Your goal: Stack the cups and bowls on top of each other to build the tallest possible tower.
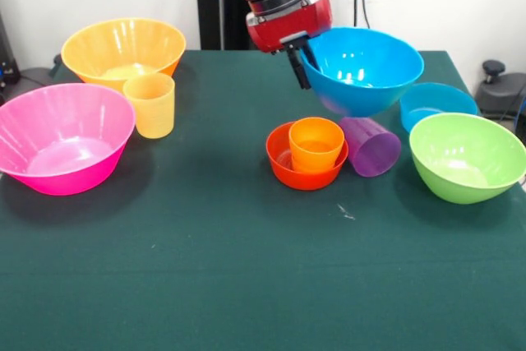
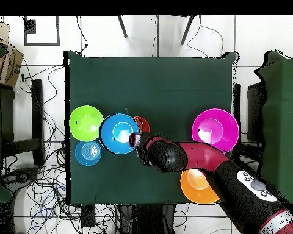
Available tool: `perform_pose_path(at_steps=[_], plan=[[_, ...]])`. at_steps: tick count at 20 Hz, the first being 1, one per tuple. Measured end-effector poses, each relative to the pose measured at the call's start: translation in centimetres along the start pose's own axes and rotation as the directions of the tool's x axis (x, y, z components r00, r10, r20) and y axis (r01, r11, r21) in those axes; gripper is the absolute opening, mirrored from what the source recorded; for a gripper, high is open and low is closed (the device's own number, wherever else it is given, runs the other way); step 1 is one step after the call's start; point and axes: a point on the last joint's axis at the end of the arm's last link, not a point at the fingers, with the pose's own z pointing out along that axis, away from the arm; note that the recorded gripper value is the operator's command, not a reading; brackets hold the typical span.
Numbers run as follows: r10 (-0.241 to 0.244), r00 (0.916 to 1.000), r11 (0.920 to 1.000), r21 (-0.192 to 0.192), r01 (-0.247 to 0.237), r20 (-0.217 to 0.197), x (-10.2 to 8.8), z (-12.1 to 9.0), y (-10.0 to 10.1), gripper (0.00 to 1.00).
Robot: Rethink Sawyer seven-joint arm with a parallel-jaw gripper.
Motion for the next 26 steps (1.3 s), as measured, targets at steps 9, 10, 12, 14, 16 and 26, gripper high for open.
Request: perform_pose_path(at_steps=[9,10,12,14,16,26], plan=[[0.018,0.9998,0.9998,0.001,-0.018,0.007,-0.2,-0.4,-0.9,0.00],[0.019,0.9998,0.9998,0.001,-0.019,0.008,-0.2,-0.4,-1.0,0.00],[0.026,0.9996,0.9997,-0.001,-0.026,0.008,-0.1,-0.4,-1.3,0.00],[0.036,0.9993,0.9994,-0.004,-0.036,0.008,-0.1,-0.5,-1.7,0.00],[0.052,0.9986,0.9986,-0.010,-0.052,0.006,0.1,-0.4,-2.3,0.00],[0.078,0.9969,0.9965,-0.029,-0.079,-0.008,0.6,0.1,-2.9,0.00]])
